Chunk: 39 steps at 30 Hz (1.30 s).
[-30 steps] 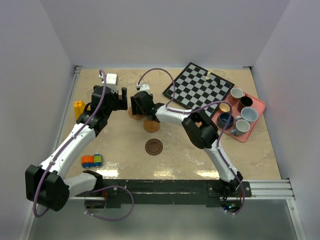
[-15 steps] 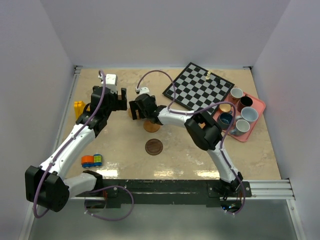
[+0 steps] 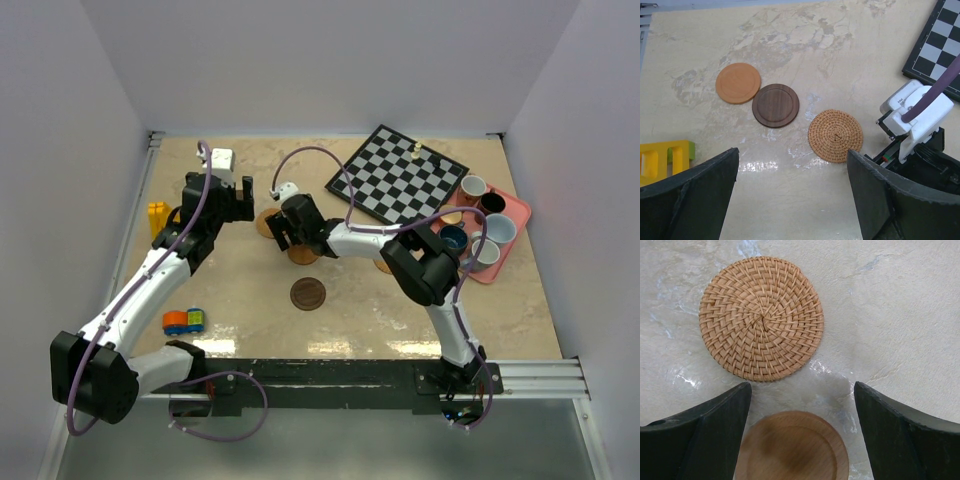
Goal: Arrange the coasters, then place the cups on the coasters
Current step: Move the coaster to the center of the board.
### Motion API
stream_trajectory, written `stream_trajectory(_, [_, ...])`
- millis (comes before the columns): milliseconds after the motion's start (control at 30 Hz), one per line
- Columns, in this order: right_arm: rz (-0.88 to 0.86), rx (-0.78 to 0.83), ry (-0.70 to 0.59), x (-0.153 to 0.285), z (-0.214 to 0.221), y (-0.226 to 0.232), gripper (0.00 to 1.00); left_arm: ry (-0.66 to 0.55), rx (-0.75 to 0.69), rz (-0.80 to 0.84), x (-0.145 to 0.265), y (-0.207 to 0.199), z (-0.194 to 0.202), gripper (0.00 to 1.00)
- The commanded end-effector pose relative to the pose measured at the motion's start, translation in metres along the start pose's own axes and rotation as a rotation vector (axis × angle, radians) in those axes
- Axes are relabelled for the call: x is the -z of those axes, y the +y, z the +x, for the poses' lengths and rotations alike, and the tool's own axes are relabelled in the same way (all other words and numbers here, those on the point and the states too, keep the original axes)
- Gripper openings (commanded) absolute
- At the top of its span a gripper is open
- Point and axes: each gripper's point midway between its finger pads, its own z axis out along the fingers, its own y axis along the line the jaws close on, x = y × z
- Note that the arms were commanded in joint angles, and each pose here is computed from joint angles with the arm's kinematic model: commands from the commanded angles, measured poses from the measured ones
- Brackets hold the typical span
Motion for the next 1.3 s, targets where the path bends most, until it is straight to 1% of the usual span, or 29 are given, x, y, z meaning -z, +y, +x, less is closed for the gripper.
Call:
stream_trajectory(0, [-0.053, 0.080, -0.089, 0.012, -0.031, 0.006, 0.86, -0.055, 0.029, -0.004, 0.003, 0.002, -0.014, 0.93])
stream_trajectory(167, [-0.082, 0.109, -0.077, 0.011, -0.023, 0.010, 0.84, -0.054, 0.028, -0.002, 0.002, 0.002, -0.014, 0.93])
stream_trajectory(333, [-0.043, 0.116, -0.064, 0.004, -0.013, 0.007, 0.79, -0.051, 0.026, -0.007, 0.001, 0.003, -0.013, 0.93])
stream_trajectory(433, [-0.033, 0.120, -0.059, -0.002, -0.007, 0.007, 0.77, -0.051, 0.022, -0.056, 0.003, 0.012, -0.014, 0.93])
stream_trajectory(633, [-0.019, 0.122, -0.065, -0.009, -0.002, 0.010, 0.71, -0.056, 0.048, -0.058, 0.002, 0.019, -0.016, 0.94])
stream_trajectory(1000, [-0.041, 0.124, -0.081, -0.017, -0.008, 0.022, 0.67, -0.053, 0.051, -0.068, 0.001, 0.024, -0.016, 0.94])
stream_trajectory(1167, [-0.051, 0.124, -0.085, -0.021, -0.008, 0.026, 0.62, -0.052, 0.051, -0.070, 0.000, 0.024, -0.015, 0.94])
stream_trajectory(1267, [-0.050, 0.128, -0.072, -0.025, -0.004, 0.026, 0.61, -0.055, 0.052, -0.068, 0.001, 0.024, -0.016, 0.94])
